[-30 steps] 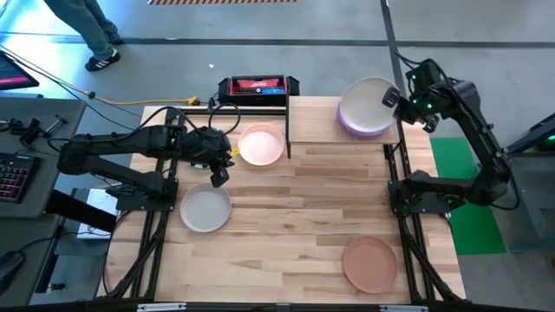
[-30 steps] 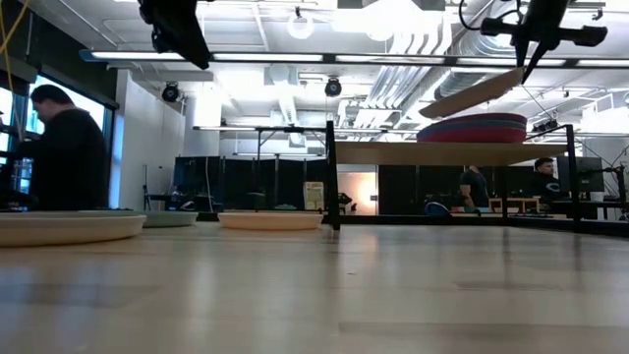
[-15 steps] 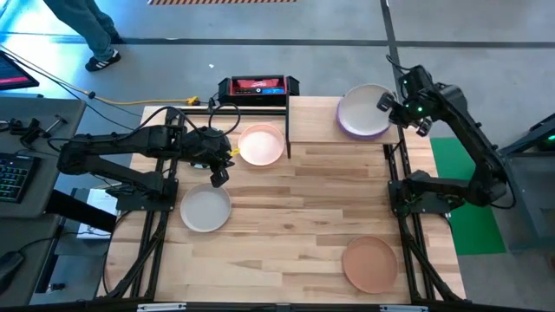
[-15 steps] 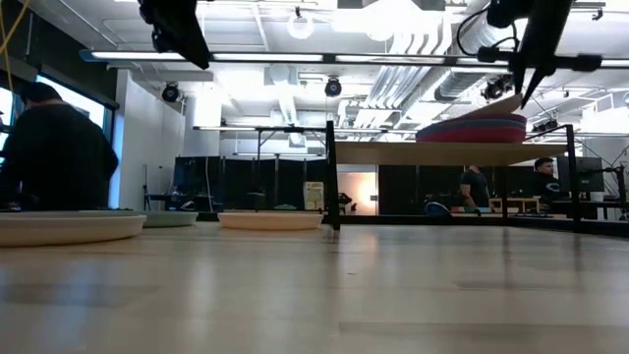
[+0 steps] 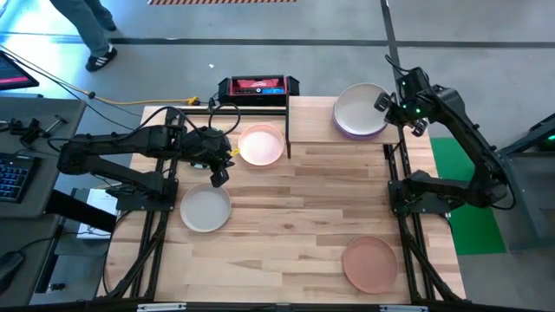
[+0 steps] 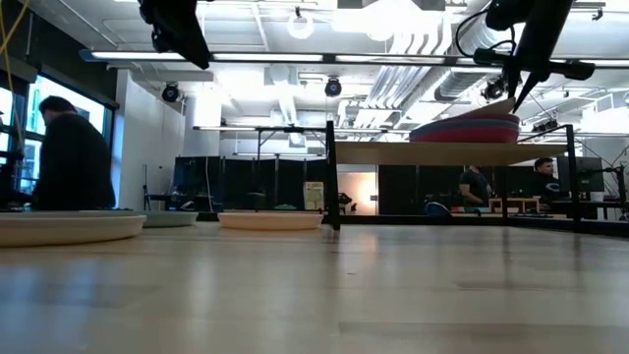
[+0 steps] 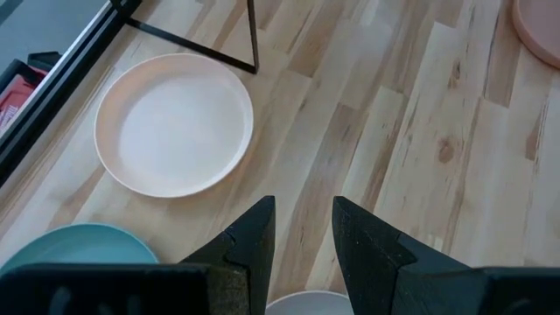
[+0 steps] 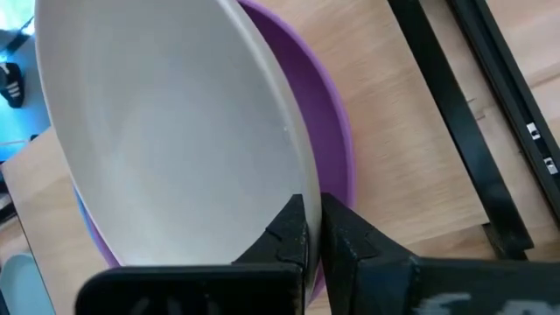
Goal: Place and stack plates onto a shelf
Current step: Stack bottom gray plate on top of the purple plate on the shelf, then adjust the stacked plates on the shelf, then put the light blue plate on the shelf
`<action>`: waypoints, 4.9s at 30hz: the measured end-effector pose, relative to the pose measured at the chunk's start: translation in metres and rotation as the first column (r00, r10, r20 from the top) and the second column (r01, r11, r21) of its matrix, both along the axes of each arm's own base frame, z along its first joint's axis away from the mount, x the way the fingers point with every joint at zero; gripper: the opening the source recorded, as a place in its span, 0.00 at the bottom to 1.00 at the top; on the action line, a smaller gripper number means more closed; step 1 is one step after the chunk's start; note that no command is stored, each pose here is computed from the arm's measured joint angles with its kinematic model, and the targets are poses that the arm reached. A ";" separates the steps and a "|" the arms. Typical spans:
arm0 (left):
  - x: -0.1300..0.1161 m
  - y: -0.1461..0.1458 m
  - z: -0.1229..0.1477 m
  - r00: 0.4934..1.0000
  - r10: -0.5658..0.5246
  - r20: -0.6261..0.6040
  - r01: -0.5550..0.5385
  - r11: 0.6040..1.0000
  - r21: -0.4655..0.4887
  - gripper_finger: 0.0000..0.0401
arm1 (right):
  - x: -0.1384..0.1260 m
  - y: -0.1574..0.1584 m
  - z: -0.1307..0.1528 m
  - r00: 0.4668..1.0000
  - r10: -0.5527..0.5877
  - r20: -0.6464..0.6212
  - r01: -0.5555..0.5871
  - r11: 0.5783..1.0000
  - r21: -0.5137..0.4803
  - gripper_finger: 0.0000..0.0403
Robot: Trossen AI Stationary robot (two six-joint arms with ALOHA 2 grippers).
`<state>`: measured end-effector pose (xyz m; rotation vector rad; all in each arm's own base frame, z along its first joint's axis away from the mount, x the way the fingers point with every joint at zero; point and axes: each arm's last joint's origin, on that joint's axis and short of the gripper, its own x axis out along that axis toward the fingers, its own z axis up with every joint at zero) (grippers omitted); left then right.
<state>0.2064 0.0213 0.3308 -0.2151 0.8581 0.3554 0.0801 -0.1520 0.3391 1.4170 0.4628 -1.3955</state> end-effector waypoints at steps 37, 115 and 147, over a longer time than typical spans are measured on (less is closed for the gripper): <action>-0.002 0.013 0.000 0.997 0.081 0.004 -0.081 0.997 0.012 0.26 | -0.003 0.014 0.004 0.984 0.174 0.041 -0.175 0.984 0.013 0.32; -0.013 0.064 0.004 0.934 0.350 0.067 -0.350 0.937 -0.004 0.26 | 0.148 0.004 -0.042 0.769 0.609 -0.196 -0.639 0.749 -0.177 0.00; -0.034 0.055 -0.107 0.849 0.454 -0.272 -0.494 0.864 -0.101 0.26 | 0.172 0.051 0.089 0.399 0.852 -0.339 -0.816 0.161 -0.555 0.00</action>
